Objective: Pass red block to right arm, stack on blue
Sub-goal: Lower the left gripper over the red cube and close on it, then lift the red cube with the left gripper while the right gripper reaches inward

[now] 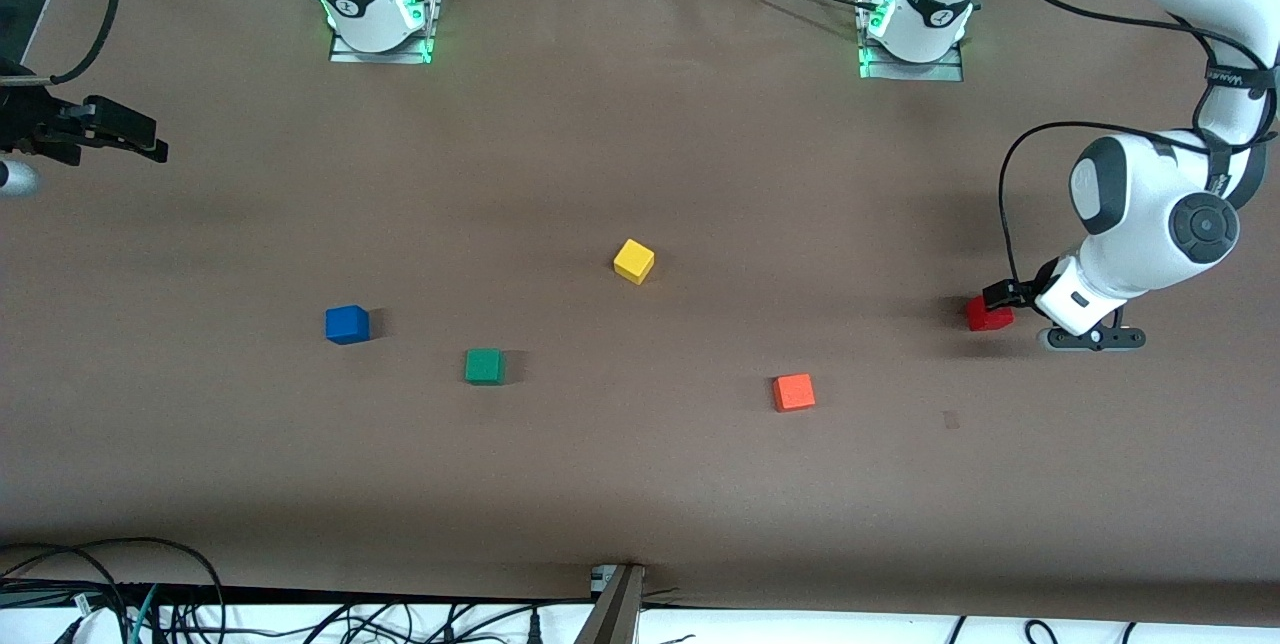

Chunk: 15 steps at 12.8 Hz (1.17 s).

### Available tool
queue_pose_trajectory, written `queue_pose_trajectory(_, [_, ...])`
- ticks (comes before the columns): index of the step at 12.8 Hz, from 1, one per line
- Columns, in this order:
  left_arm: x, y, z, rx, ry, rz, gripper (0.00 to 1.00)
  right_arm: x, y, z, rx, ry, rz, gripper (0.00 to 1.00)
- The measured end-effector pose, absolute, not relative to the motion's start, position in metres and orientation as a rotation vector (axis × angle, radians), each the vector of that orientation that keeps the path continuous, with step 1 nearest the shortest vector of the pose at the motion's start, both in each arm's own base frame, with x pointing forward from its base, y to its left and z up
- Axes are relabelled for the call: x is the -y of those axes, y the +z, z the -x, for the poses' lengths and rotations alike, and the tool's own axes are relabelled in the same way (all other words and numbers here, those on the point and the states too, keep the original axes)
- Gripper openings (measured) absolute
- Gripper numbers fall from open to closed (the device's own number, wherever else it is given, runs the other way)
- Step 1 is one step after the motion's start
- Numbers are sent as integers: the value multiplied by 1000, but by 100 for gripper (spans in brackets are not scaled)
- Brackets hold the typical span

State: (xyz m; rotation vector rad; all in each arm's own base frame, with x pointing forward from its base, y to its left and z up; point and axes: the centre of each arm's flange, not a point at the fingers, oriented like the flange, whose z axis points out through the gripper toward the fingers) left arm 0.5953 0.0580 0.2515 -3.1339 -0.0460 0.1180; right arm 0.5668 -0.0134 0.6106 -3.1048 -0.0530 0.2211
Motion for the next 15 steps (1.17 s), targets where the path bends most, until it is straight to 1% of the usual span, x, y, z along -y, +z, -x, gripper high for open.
queue_pose_trajectory(5, [-57, 205, -592, 29, 143, 3128, 100, 13, 605, -569, 53, 237, 3104, 100])
queue_pose_trajectory(12, [-55, 183, -583, 21, 162, 3130, 100, 13, 603, -570, 52, 243, 3103, 100])
queue_pose_trajectory(14, [-54, 179, -583, 12, 161, 3130, 78, 13, 602, -571, 52, 247, 3103, 100])
queue_pose_trajectory(15, [-54, 178, -583, 9, 161, 3130, 66, 13, 600, -571, 52, 254, 3102, 100])
